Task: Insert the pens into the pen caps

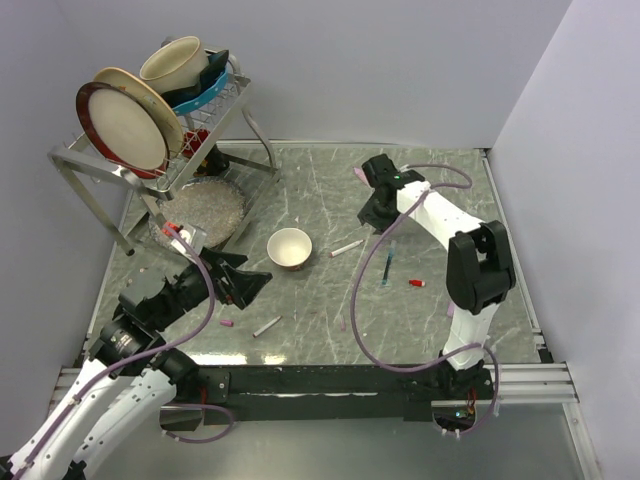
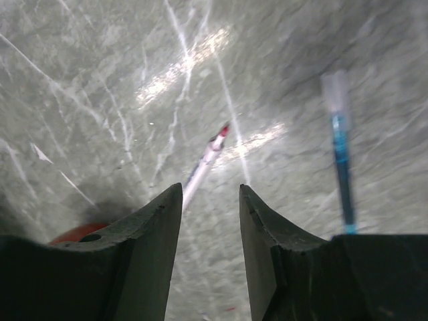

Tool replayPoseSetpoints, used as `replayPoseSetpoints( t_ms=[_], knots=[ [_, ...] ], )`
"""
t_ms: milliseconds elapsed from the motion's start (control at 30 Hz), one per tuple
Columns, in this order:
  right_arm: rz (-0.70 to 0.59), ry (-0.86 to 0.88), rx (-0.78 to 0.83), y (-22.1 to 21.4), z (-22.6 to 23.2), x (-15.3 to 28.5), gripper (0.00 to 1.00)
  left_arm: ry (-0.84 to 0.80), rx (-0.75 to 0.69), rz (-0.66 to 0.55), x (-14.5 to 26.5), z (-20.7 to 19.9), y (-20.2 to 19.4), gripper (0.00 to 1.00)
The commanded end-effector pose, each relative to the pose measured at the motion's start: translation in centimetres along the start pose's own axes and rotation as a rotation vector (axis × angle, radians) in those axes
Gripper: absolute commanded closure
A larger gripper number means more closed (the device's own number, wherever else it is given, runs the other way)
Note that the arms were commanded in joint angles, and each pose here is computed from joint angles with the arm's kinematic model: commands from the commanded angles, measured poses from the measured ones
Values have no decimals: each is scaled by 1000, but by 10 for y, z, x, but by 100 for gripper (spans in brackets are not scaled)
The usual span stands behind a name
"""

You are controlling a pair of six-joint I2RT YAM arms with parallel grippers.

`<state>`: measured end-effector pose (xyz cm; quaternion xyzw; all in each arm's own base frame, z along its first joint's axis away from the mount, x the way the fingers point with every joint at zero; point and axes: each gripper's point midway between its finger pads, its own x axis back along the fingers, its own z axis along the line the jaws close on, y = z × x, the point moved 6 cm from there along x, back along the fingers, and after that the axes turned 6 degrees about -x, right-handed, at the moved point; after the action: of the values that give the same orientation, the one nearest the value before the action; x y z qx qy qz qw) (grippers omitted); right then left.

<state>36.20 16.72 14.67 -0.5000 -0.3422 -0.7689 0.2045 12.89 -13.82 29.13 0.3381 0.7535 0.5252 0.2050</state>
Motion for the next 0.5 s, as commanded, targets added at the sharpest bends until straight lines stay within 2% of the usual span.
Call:
replayPoseSetpoints(
  t_ms=[0,467],
  knots=[
    [5,-4,-106,-12,23,2,53,-2,-15,-33,1,-1,5,1],
    [63,-95,-108,-44,27,-42,54,5,-20,-53,6,-1,7,1]
  ],
)
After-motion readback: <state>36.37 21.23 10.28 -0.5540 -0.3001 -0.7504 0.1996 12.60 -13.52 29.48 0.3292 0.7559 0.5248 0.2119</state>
